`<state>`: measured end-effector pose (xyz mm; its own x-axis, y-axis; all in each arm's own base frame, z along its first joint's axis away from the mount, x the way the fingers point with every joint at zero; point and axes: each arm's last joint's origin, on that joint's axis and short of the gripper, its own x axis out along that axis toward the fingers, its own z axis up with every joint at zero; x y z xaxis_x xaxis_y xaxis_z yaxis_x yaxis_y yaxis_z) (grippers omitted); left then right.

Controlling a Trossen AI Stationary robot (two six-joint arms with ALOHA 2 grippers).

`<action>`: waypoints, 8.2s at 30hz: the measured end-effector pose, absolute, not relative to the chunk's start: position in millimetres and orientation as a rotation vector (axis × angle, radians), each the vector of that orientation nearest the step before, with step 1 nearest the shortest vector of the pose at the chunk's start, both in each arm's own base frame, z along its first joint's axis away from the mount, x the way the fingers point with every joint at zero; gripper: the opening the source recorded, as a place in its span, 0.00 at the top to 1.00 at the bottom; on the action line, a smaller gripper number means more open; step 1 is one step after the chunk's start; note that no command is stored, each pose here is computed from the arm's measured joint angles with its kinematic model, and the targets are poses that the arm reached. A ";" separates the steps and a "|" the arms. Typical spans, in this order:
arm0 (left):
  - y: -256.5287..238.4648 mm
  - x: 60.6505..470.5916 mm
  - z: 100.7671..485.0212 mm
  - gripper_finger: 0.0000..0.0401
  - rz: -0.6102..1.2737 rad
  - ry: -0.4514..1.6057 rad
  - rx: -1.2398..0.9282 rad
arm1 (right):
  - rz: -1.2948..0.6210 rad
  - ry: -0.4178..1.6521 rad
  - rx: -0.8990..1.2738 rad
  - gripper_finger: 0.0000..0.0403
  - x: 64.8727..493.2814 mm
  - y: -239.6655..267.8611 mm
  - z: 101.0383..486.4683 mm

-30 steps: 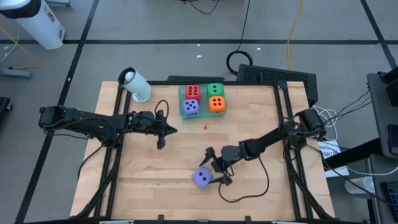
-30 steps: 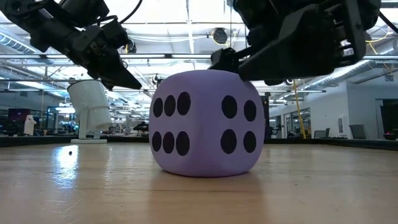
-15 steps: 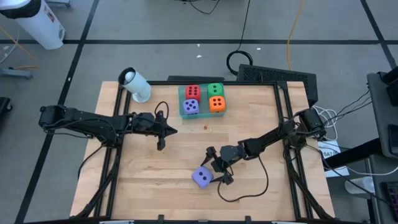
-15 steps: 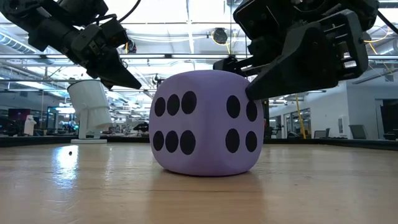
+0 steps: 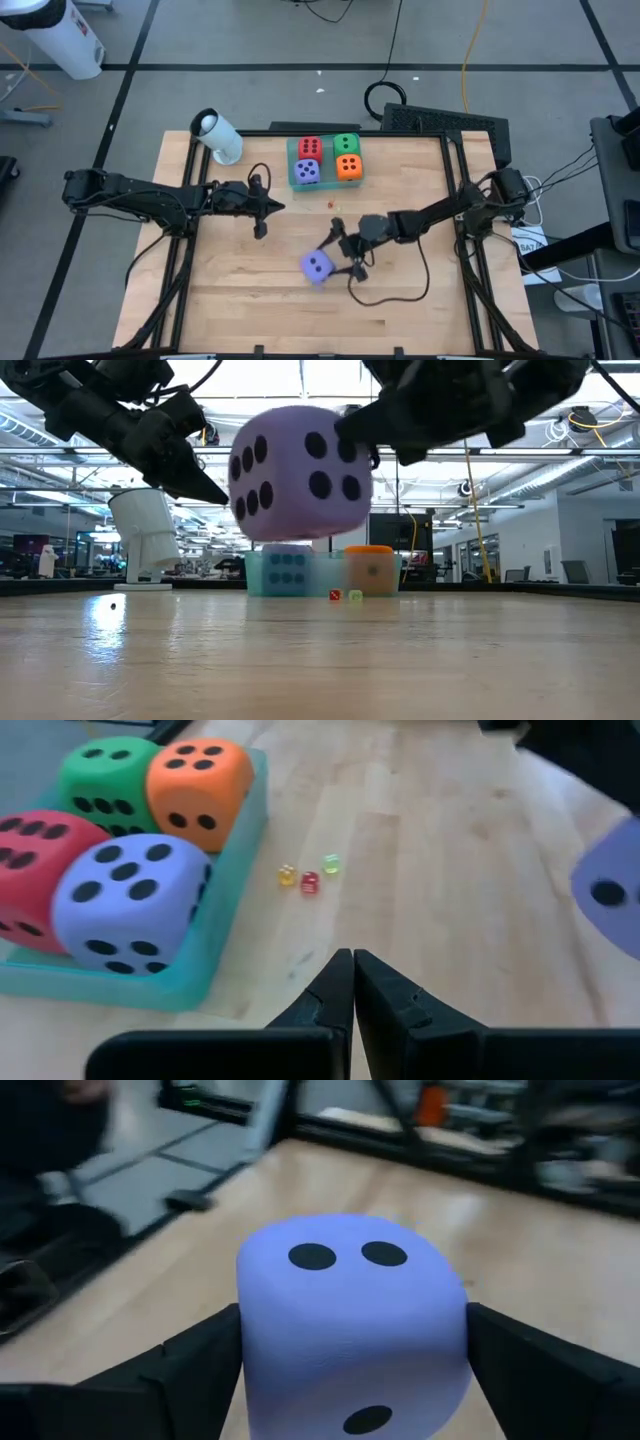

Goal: Pick & Place Dice
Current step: Put the violet die into the blue bin

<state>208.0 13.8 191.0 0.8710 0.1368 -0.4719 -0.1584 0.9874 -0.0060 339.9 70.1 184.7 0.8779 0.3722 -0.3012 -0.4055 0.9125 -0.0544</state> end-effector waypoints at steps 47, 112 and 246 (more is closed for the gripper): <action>40.4 219.2 227.0 0.95 0.295 0.343 0.281 | -0.194 0.393 -0.115 0.16 313.6 -162.3 160.6; 39.9 218.9 225.5 0.95 0.292 0.358 0.282 | -0.197 0.440 -0.047 0.18 319.1 -149.9 178.7; 153.2 307.0 190.1 0.96 0.256 0.633 -0.210 | -0.088 0.499 -0.131 1.00 333.5 -143.7 181.3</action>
<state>307.0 153.2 190.1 0.7766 0.1713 -0.6063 -0.2984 0.9476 -0.1145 333.5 -143.7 181.3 0.8744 -0.1163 -0.4710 0.0522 0.9878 -0.1469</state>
